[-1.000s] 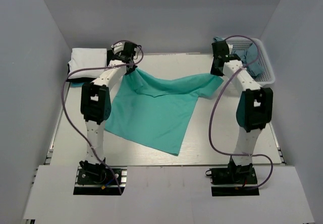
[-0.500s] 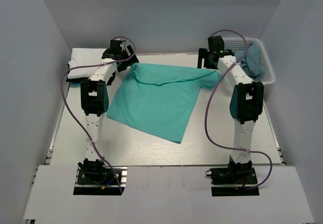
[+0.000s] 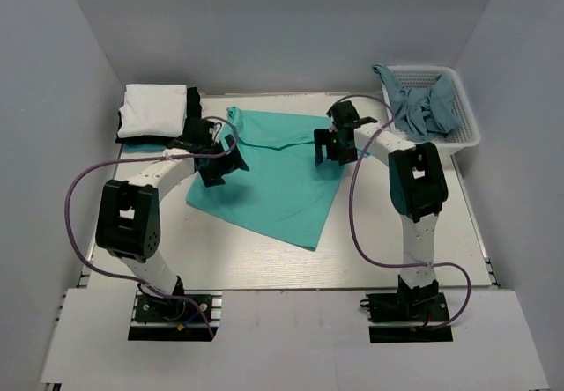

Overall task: Fold and stack the t-shirts
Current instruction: Flatten out the tshirt

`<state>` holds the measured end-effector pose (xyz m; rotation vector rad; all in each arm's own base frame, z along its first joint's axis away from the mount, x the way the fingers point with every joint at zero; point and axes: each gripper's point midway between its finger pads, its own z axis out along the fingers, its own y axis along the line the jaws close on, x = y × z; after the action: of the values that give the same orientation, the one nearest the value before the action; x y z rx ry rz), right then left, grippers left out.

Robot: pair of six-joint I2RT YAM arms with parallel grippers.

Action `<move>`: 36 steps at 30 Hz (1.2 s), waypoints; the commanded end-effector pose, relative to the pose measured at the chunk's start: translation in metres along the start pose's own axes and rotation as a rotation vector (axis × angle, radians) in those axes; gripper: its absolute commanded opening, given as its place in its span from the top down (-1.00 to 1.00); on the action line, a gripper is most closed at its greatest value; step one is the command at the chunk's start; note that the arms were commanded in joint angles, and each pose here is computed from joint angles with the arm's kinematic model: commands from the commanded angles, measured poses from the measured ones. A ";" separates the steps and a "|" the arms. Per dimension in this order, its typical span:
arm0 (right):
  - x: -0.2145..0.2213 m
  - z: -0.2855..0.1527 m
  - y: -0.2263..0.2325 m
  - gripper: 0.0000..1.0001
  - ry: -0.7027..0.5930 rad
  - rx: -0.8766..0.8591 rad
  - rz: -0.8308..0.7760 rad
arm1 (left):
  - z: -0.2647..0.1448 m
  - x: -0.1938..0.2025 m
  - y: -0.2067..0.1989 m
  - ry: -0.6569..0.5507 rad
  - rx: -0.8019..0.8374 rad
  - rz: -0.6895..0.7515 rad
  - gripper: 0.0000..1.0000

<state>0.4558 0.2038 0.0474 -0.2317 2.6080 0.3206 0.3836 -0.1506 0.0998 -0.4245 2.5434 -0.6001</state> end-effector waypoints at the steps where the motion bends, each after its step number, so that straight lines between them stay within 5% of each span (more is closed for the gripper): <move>1: 0.031 0.005 0.009 -0.76 0.062 -0.064 0.035 | 0.016 0.026 0.012 0.062 -0.018 -0.044 -1.00; 12: 0.218 -0.062 0.027 -0.67 0.360 -0.052 0.043 | 0.044 0.020 0.083 0.029 -0.296 -0.076 -1.00; 19: 0.317 -0.147 0.091 -0.64 0.541 -0.233 -0.084 | 0.026 -0.044 0.060 -0.081 -0.295 -0.005 -1.00; 22: 0.270 -0.167 0.113 -0.64 0.397 -0.243 -0.111 | 0.014 -0.051 0.052 -0.105 -0.279 -0.002 -1.00; 23: 0.221 -0.170 0.112 -0.64 0.245 -0.142 -0.115 | 0.005 -0.051 0.049 -0.110 -0.275 -0.002 -1.00; 27: 0.136 -0.168 0.098 -0.64 0.019 0.115 -0.096 | -0.012 -0.048 0.049 -0.151 -0.322 -0.053 -1.00; 30: 0.082 -0.153 0.114 -0.55 -0.060 0.187 -0.080 | -0.007 -0.029 0.052 -0.121 -0.305 -0.060 -1.00; 33: 0.082 -0.106 0.105 -0.44 0.026 0.322 -0.119 | -0.004 -0.022 0.038 -0.107 -0.208 -0.059 -1.00; 36: 0.049 -0.090 0.115 -0.36 -0.030 0.331 -0.096 | 0.005 -0.013 0.032 -0.090 -0.180 -0.043 -1.00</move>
<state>0.3327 0.3090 0.1381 -0.2710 2.5429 0.0847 0.3869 -0.1036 0.0719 -0.5910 2.5683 -0.2574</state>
